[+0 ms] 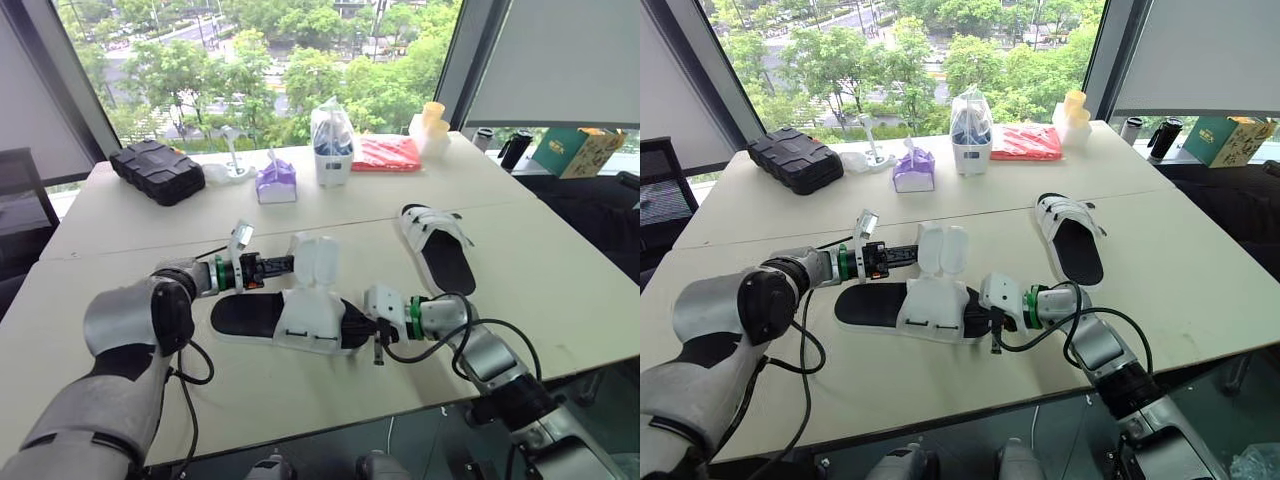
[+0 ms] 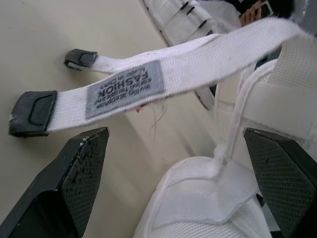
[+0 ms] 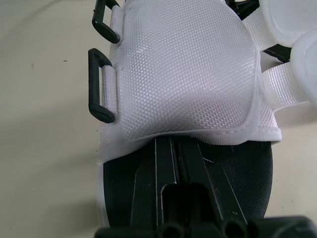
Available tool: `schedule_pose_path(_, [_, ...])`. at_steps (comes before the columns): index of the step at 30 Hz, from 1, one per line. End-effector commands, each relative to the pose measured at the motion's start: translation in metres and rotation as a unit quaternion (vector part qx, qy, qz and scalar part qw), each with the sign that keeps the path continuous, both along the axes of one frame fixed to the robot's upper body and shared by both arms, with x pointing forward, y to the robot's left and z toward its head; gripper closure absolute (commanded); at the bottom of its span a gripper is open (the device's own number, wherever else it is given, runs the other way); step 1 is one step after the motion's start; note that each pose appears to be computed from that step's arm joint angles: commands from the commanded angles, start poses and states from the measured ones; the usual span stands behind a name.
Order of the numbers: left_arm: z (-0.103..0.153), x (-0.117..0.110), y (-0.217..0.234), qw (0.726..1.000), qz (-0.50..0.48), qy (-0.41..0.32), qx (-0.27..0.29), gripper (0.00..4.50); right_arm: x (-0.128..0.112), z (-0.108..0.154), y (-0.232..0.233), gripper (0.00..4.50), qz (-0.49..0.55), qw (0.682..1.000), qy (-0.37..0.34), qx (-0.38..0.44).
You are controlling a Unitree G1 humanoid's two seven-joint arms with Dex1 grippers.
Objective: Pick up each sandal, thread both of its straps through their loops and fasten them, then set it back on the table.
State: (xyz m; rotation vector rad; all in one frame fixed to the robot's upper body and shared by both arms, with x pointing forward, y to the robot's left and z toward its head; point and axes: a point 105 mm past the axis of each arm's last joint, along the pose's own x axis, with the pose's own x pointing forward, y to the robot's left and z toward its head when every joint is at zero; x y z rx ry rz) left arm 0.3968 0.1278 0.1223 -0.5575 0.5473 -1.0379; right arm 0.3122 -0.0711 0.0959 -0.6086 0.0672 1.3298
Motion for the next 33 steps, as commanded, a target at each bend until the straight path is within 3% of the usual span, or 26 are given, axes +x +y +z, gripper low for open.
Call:
schedule_pose_path(1, [0.012, 0.008, 0.016, 0.999, 0.025, -0.025, 0.004, 0.00, -0.001, -0.007, 0.005, 4.46, 0.012, 1.000, 0.004, -0.012])
schedule_pose_path(3, [0.011, 0.015, 0.029, 0.996, 0.069, -0.047, 0.023, 0.00, 0.000, -0.008, 0.005, 4.46, 0.014, 1.000, 0.004, -0.013])
schedule_pose_path(5, [0.010, 0.034, 0.056, 0.973, 0.187, -0.104, 0.082, 0.00, 0.000, -0.008, 0.005, 4.46, 0.016, 1.000, 0.003, -0.014])
schedule_pose_path(8, [0.024, 0.054, 0.087, 0.919, 0.335, -0.162, 0.130, 0.00, 0.001, -0.009, 0.005, 4.46, 0.018, 1.000, 0.004, -0.016])
schedule_pose_path(10, [0.047, 0.064, 0.106, 0.864, 0.426, -0.216, 0.159, 0.00, 0.001, -0.011, 0.004, 4.46, 0.019, 1.000, 0.004, -0.020])
schedule_pose_path(12, [0.061, 0.068, 0.114, 0.822, 0.478, -0.251, 0.181, 0.00, 0.002, -0.011, 0.004, 4.46, 0.020, 1.000, 0.004, -0.022])
schedule_pose_path(18, [0.067, 0.074, 0.119, 0.774, 0.543, -0.247, 0.213, 0.00, 0.004, -0.010, 0.005, 4.46, 0.022, 0.999, 0.002, -0.023])
schedule_pose_path(25, [0.070, 0.080, 0.116, 0.774, 0.586, -0.179, 0.157, 0.00, 0.005, -0.009, 0.007, 4.46, 0.023, 0.999, 0.000, -0.025])
schedule_pose_path(29, [0.071, 0.086, 0.080, 0.850, 0.509, -0.126, 0.046, 0.00, 0.005, -0.009, 0.006, 4.46, 0.022, 0.999, -0.001, -0.024])
schedule_pose_path(33, [0.063, 0.081, 0.056, 0.899, 0.432, -0.069, -0.015, 0.00, 0.004, -0.010, 0.006, 4.46, 0.021, 0.999, -0.001, -0.026])
